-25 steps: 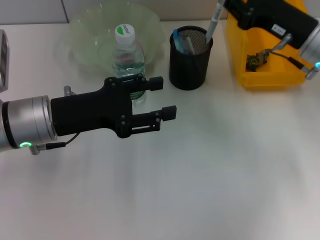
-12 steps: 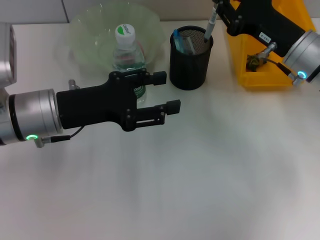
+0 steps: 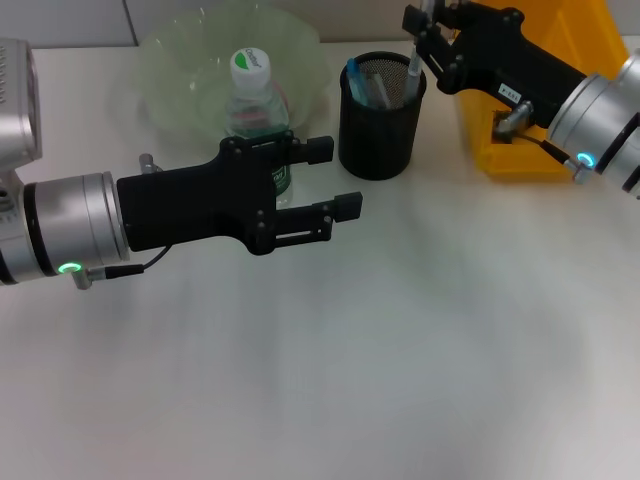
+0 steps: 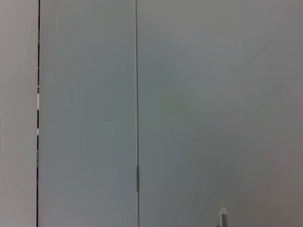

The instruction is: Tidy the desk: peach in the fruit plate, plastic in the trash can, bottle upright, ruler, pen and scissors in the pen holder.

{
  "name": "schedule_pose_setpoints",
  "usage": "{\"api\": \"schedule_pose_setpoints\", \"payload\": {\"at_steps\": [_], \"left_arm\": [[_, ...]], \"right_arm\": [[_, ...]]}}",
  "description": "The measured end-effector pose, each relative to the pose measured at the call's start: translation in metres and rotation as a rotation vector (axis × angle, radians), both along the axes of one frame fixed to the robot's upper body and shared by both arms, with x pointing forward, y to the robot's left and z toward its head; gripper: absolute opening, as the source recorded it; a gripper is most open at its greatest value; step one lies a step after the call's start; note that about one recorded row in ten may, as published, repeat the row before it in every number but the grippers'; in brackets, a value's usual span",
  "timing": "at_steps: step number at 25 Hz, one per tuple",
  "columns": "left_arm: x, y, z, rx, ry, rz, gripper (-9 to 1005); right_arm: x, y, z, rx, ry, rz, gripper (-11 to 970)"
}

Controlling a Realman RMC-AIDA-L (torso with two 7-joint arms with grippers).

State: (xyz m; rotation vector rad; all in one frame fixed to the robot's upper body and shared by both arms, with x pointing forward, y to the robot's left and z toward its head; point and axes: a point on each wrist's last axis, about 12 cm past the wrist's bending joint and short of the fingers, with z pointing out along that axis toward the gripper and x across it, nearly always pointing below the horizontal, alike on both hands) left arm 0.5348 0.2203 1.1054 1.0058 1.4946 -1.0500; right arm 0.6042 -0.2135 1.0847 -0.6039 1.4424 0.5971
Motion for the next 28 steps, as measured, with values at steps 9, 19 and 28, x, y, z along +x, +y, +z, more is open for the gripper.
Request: {"api": "schedule_pose_setpoints", "payload": {"at_steps": [9, 19, 28], "left_arm": [[0.002, 0.001, 0.0, 0.007, -0.002, 0.01, 735], [0.004, 0.001, 0.003, -0.001, -0.01, 0.02, 738], [0.002, 0.004, -0.001, -0.013, 0.028, 0.037, 741]], "right_arm": [[0.0, 0.001, -0.001, -0.005, 0.001, 0.0, 256], [-0.009, -0.003, -0.001, 0.074, 0.027, 0.02, 261], [-0.052, -0.045, 0.005, 0.285, 0.067, 0.127, 491]]}}
